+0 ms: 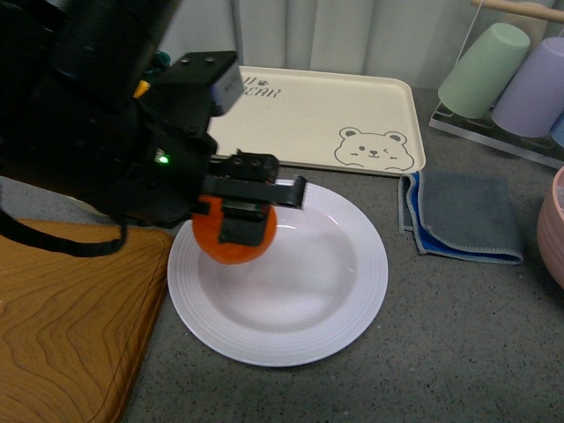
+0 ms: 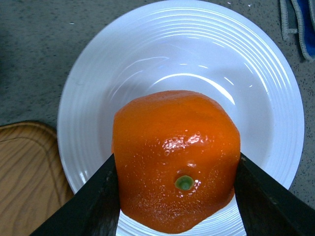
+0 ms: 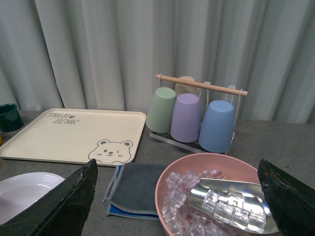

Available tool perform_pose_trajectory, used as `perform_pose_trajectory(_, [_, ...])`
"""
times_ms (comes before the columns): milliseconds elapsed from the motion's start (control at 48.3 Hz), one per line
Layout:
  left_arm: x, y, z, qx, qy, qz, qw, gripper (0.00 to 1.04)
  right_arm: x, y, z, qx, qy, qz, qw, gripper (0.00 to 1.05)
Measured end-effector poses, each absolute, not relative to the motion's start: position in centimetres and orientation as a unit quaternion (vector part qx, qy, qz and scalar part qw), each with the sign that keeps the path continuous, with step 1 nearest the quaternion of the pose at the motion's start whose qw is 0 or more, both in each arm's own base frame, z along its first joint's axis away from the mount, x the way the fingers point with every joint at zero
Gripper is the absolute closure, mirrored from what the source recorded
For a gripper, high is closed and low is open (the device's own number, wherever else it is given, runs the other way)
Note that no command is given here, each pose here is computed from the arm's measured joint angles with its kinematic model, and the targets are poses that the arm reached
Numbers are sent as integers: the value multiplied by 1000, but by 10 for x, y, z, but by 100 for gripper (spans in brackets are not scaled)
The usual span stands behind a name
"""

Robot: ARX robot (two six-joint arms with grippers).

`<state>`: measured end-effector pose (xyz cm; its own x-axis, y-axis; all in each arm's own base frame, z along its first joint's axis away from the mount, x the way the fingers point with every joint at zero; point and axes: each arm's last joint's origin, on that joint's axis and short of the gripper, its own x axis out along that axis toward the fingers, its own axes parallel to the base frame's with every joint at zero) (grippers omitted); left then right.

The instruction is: Place orange and plate with both arms

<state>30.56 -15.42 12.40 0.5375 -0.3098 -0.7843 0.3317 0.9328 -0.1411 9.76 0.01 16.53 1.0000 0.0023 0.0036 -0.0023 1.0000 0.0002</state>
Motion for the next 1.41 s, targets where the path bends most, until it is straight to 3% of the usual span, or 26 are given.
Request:
perform_pose_trajectory(269, [310,-186,104,30,453,-203,867,50,98,0,165,0,-2,1,1000,9])
perform_pose_trajectory(725, [323,-199,79,49,470,-196,859,50,98,0,165,0,-2,1,1000,9])
perform_pose_trajectory(973, [326,-194,80,45,468,-192,861,5,98,0,165,0,-2,1,1000,9])
perform_pose_trajectory(1408, [332,-137,134,-22,371,-107,922,8,98,0,165,0,-2,1,1000,9])
